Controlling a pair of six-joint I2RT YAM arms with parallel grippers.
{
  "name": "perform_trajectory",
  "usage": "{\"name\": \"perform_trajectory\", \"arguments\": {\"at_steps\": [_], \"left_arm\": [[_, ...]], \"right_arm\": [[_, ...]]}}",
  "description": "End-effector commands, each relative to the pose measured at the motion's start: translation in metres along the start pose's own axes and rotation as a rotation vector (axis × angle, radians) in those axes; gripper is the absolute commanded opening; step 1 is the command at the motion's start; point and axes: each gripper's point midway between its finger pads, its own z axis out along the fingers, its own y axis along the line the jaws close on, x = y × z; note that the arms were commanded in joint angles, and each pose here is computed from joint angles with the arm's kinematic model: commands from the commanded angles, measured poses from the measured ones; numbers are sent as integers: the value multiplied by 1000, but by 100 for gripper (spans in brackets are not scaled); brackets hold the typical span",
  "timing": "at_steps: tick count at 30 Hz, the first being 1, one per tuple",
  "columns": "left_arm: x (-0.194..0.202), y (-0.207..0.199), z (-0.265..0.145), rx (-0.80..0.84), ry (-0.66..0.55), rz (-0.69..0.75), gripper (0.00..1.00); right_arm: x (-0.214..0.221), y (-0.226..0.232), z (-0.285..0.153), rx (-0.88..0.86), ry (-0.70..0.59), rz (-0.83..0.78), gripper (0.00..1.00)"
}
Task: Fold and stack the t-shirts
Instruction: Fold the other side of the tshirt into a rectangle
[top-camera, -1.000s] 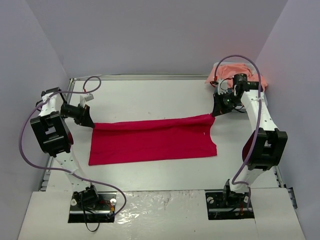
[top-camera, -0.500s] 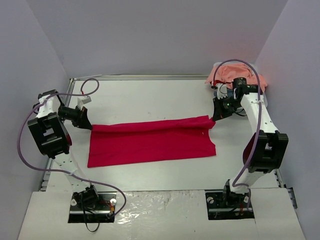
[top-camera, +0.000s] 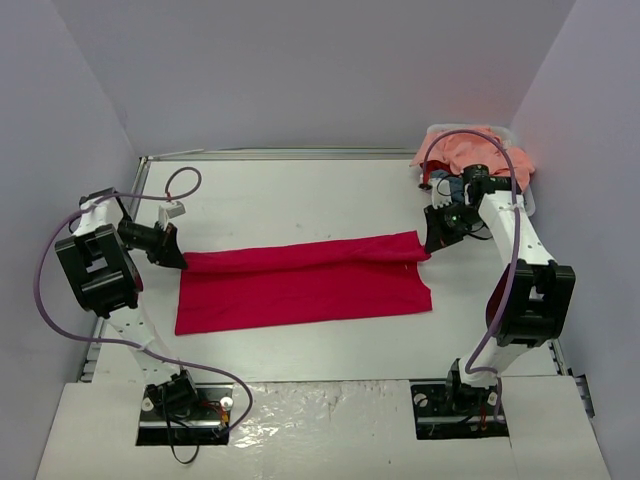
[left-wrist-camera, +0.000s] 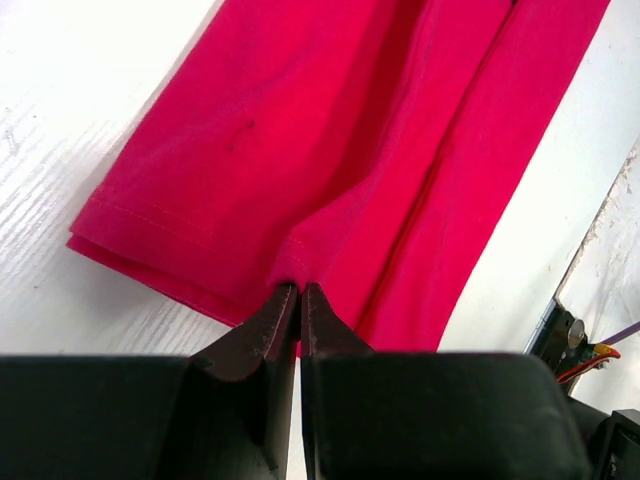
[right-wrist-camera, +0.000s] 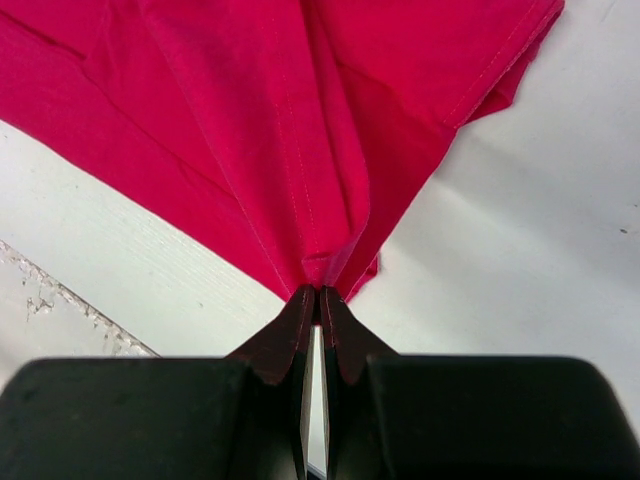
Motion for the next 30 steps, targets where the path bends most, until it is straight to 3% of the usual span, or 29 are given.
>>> {"name": "perform_trajectory", "arguments": {"at_steps": [1, 30], "left_arm": [[-3, -27, -11, 34, -16, 32, 3], [39, 4, 15, 5, 76, 11, 3]], "right_arm": [[16, 5, -7, -1, 34, -4, 0], [67, -4, 48, -96, 213, 39, 0]]}}
